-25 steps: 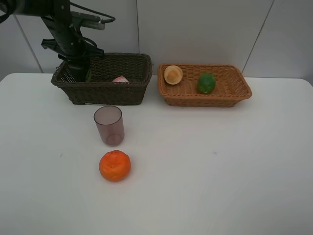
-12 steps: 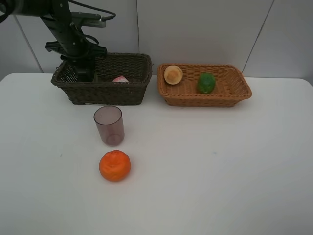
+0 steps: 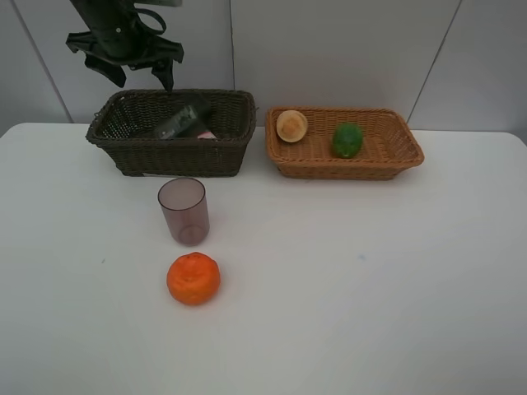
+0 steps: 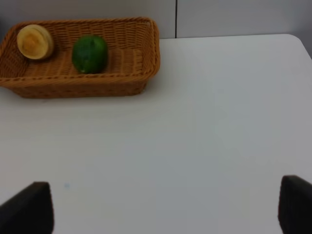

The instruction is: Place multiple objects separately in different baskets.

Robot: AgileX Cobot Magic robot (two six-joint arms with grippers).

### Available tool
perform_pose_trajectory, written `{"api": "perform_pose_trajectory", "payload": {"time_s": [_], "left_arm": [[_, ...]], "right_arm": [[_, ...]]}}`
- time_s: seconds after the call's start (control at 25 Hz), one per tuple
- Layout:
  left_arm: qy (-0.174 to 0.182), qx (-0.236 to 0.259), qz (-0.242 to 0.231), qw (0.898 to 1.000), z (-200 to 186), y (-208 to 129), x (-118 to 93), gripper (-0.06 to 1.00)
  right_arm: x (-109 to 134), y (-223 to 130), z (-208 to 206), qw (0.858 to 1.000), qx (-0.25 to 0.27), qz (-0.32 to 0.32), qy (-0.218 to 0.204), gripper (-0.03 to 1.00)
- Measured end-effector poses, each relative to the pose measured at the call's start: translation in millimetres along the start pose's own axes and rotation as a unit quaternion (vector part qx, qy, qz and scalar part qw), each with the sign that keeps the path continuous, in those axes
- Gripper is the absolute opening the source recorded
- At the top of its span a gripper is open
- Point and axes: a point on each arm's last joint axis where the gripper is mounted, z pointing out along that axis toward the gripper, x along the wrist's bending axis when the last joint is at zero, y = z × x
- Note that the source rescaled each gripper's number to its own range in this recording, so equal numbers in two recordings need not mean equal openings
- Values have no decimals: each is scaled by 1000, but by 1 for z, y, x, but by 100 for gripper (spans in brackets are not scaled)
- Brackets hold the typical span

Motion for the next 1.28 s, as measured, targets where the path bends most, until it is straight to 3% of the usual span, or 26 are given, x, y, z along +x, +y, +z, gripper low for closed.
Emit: {"api": "perform_pose_trajectory", "payload": {"time_s": [0.24, 0.44, 0.88, 1.28], "left_arm": [[-6, 45, 22, 999, -30, -14, -23, 98], [-17, 71, 27, 997, -42, -47, -37, 98], [-48, 106, -13, 993, -46, -128, -53, 98], [-51, 112, -26, 992, -36, -154, -53, 98]], "right_arm": [[0, 0, 0, 1000, 0, 0, 0, 100], [0, 0, 0, 1000, 0, 0, 0, 100], [0, 0, 0, 1000, 0, 0, 0, 100], [0, 0, 0, 1000, 0, 0, 0, 100]]}}
